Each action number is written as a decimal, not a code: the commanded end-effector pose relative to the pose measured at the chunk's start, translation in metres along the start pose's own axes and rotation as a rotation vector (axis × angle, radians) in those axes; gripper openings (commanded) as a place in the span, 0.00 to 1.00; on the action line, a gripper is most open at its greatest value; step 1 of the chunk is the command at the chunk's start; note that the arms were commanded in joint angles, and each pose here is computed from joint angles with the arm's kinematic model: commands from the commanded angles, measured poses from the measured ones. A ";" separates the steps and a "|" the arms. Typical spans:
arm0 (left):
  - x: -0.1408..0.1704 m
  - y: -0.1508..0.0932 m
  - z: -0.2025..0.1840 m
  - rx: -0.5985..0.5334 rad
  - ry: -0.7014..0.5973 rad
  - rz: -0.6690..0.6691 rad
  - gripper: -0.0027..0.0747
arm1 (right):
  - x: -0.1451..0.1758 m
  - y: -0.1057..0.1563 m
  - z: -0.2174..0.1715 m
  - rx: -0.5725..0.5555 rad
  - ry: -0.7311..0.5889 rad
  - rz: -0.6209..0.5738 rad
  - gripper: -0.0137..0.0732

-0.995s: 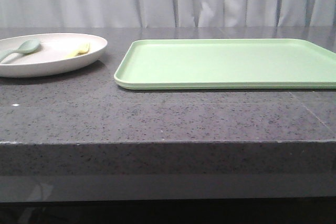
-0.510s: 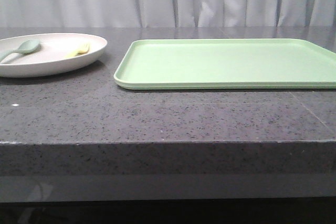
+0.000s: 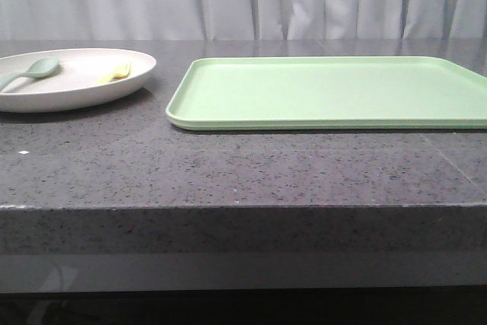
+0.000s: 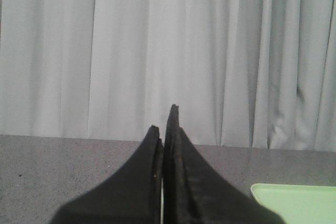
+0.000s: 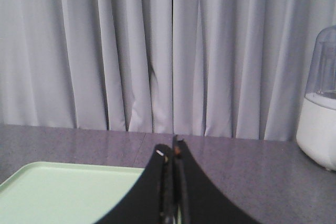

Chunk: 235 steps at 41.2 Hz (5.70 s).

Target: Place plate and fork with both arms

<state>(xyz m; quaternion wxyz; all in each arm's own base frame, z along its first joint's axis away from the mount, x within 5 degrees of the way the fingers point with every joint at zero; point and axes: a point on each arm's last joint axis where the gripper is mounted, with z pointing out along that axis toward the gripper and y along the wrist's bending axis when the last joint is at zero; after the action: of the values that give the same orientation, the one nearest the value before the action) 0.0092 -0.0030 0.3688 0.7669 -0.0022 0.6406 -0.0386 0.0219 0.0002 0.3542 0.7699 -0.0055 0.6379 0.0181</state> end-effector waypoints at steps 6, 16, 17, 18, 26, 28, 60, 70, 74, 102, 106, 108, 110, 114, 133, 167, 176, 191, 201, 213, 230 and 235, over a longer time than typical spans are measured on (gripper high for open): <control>-0.045 -0.004 0.029 0.015 0.178 -0.006 0.01 | -0.034 0.000 0.028 0.018 0.134 -0.013 0.08; -0.029 -0.002 0.067 0.007 0.357 -0.011 0.01 | -0.010 -0.001 0.060 0.024 0.384 -0.013 0.08; -0.028 -0.002 0.069 0.007 0.368 -0.012 0.01 | -0.008 -0.001 0.061 0.024 0.399 -0.014 0.08; -0.026 -0.002 0.072 0.006 0.378 -0.012 0.01 | -0.006 -0.001 0.064 0.025 0.418 -0.014 0.08; -0.020 -0.001 0.085 0.003 0.431 -0.014 0.01 | 0.000 -0.001 0.072 0.026 0.471 -0.014 0.08; -0.019 -0.001 0.086 0.003 0.435 -0.014 0.01 | 0.000 -0.001 0.072 0.026 0.472 -0.014 0.08; -0.019 0.000 0.087 -0.002 0.437 -0.004 0.61 | 0.000 -0.001 0.073 0.026 0.468 -0.014 0.76; -0.019 0.000 0.088 -0.002 0.435 -0.004 0.81 | 0.000 -0.001 0.073 0.026 0.469 -0.014 0.78; -0.019 0.000 0.088 -0.002 0.435 -0.004 0.81 | 0.000 -0.001 0.073 0.026 0.469 -0.014 0.78; 0.013 0.010 0.163 -0.055 0.791 0.088 0.81 | 0.000 -0.001 0.073 0.026 0.469 -0.014 0.78; 0.025 0.018 0.186 -0.091 0.871 0.093 0.81 | 0.000 -0.001 0.073 0.026 0.469 -0.014 0.78; 0.030 0.025 0.197 -0.118 0.899 0.070 0.81 | 0.000 -0.001 0.073 0.026 0.469 -0.014 0.78; 0.033 0.031 0.207 -0.132 0.917 0.044 0.81 | 0.000 -0.001 0.073 0.026 0.469 -0.014 0.78; 0.043 0.042 0.228 -0.062 0.955 -0.056 0.81 | 0.000 -0.001 0.073 0.026 0.469 -0.014 0.78; 0.105 0.090 0.306 0.079 0.961 -0.496 0.81 | 0.000 -0.001 0.073 0.026 0.469 -0.014 0.78; 0.171 0.087 0.343 0.195 0.983 -0.659 0.49 | 0.000 -0.001 0.073 0.026 0.469 -0.014 0.78; 0.172 0.087 0.345 0.180 0.975 -0.650 0.37 | 0.000 -0.001 0.073 0.026 0.469 -0.014 0.78; 0.172 0.089 0.345 0.169 0.968 -0.646 0.14 | 0.000 -0.001 0.073 0.026 0.469 -0.014 0.78; 0.172 0.087 0.345 0.181 0.974 -0.652 0.05 | 0.000 -0.001 0.073 0.026 0.469 -0.014 0.78; 0.148 0.086 0.350 0.169 0.924 -0.686 0.01 | 0.000 -0.001 0.073 0.026 0.469 -0.014 0.78; 0.086 0.021 0.376 0.225 0.932 -0.600 0.01 | 0.000 -0.001 0.073 0.026 0.469 -0.014 0.78; 0.075 -0.014 0.380 0.288 0.922 -0.583 0.01 | 0.000 -0.001 0.073 0.026 0.469 -0.014 0.78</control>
<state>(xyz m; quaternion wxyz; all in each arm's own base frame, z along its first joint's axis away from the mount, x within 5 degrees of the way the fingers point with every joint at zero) 0.4053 -0.0139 0.3170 0.3109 -0.0643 0.9010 -0.2957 0.0900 0.0020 0.3524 0.5630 -0.0057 0.8264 0.0082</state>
